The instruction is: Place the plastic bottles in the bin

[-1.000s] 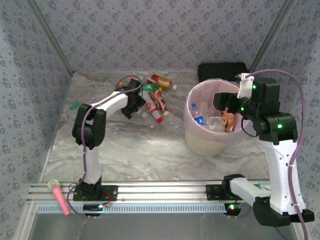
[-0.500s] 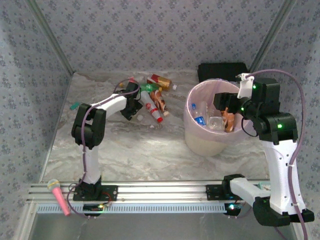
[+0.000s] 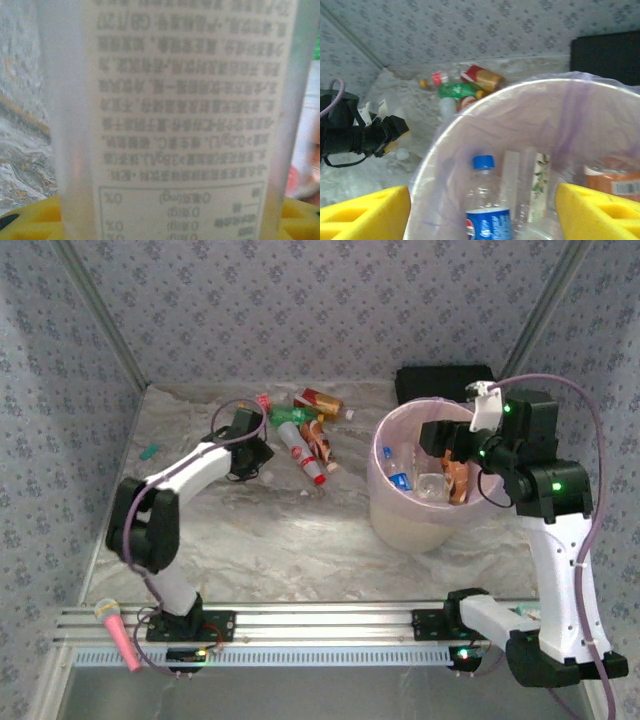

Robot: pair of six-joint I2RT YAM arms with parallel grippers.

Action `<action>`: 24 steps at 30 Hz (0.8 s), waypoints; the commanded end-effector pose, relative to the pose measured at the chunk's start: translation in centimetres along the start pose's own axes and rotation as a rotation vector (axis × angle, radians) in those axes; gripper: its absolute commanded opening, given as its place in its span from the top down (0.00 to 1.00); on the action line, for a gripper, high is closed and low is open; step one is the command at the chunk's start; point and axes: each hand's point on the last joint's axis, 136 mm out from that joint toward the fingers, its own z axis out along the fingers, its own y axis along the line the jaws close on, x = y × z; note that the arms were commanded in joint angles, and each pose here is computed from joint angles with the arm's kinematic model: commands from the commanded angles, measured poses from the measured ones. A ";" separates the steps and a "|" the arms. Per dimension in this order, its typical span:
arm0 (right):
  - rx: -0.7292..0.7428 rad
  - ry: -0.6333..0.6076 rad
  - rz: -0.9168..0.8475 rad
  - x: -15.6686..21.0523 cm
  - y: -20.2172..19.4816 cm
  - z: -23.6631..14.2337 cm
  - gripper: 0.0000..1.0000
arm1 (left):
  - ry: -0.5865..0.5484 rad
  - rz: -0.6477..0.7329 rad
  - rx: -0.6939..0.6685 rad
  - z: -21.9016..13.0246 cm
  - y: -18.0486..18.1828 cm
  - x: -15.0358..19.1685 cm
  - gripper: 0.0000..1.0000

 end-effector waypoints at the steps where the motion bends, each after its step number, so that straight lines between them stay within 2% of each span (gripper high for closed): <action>1: -0.150 -0.052 -0.005 -2.0 3.4 -0.2 0.23 | -0.107 0.156 0.160 -4.2 -2.7 -2.2 0.72; 2: -0.170 -0.047 -0.012 -2.0 4.1 0.3 0.23 | -0.110 0.201 0.206 -5.2 -3.3 -2.1 0.77; 4: -0.187 -0.030 -0.018 -2.2 5.1 1.2 0.23 | -0.106 0.307 0.334 -6.9 -4.7 -1.1 0.78; 8: -0.236 0.029 -0.033 -2.1 8.0 4.1 0.22 | -0.104 0.423 0.628 -11.0 -7.2 1.1 1.00; 16: -0.365 0.132 -0.090 -1.2 14.7 10.2 0.22 | -0.060 0.633 0.954 -17.9 -10.0 5.7 1.00; 24: -0.455 0.189 -0.084 -0.9 17.6 14.8 0.16 | -0.022 0.747 1.080 -20.3 -11.1 8.6 1.00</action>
